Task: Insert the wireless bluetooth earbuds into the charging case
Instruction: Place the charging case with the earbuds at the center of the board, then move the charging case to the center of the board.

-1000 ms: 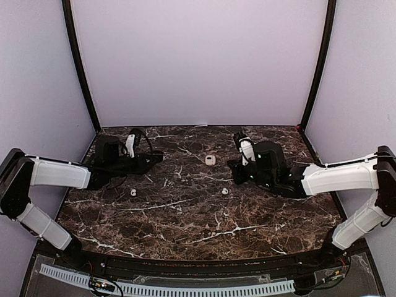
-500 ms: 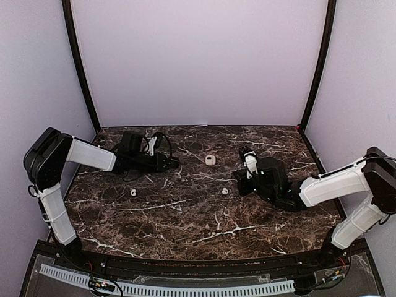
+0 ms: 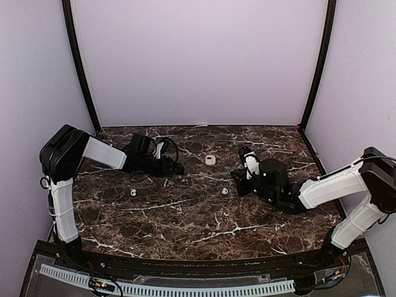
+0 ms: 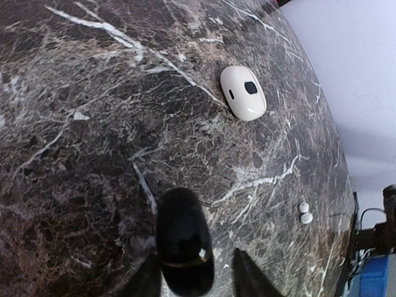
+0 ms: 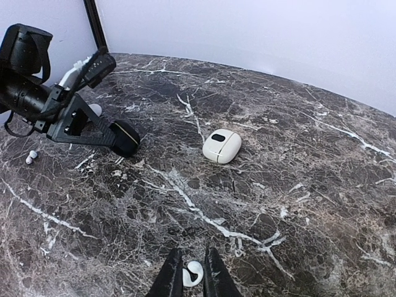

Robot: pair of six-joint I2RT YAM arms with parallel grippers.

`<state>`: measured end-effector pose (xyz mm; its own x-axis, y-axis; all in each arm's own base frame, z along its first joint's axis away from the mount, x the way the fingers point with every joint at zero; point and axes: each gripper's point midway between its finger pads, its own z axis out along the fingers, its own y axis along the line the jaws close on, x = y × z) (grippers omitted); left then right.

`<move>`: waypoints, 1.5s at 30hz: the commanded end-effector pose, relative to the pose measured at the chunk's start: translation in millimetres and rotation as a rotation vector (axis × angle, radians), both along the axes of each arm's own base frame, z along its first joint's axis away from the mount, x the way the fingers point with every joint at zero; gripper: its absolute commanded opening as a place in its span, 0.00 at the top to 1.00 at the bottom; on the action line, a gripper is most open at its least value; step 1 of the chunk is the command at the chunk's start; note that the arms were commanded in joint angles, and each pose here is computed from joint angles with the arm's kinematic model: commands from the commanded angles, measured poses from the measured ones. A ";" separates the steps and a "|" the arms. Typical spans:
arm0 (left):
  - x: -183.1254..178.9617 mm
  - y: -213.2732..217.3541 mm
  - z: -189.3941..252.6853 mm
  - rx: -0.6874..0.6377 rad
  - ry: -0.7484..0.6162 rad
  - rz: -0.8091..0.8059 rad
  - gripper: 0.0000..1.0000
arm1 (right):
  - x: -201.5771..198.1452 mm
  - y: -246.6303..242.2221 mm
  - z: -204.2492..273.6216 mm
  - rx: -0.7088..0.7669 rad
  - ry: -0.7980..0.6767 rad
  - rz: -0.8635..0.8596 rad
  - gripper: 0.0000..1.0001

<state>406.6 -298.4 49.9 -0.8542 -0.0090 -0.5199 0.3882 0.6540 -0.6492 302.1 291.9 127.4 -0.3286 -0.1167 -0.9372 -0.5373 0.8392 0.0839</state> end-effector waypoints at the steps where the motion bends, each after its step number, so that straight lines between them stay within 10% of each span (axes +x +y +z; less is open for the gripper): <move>1: 5.3 -0.5 5.4 -0.003 0.003 0.013 0.45 | 0.8 3.1 11.7 0.030 -0.038 0.016 0.87; 15: -0.8 81.3 52.4 0.295 -0.194 0.295 0.02 | 1.2 -0.2 12.8 0.028 -0.046 0.004 0.84; 20: 0.7 132.9 55.7 0.484 -0.165 0.511 0.01 | 0.5 -1.1 12.2 0.029 -0.045 0.004 0.84; 28: 4.4 145.1 17.7 0.707 -0.108 0.422 0.02 | -0.3 1.7 12.3 0.029 -0.044 0.018 0.83; 45: 25.3 152.4 -11.8 0.652 0.118 0.703 0.07 | -0.6 4.4 10.7 0.020 -0.042 0.032 0.83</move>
<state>433.8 -159.3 37.7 -0.8344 -0.0994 -0.5422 -0.0869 0.9950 -0.0488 299.7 293.7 127.6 -0.3131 -0.1294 -0.9409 -0.5584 0.8264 0.0722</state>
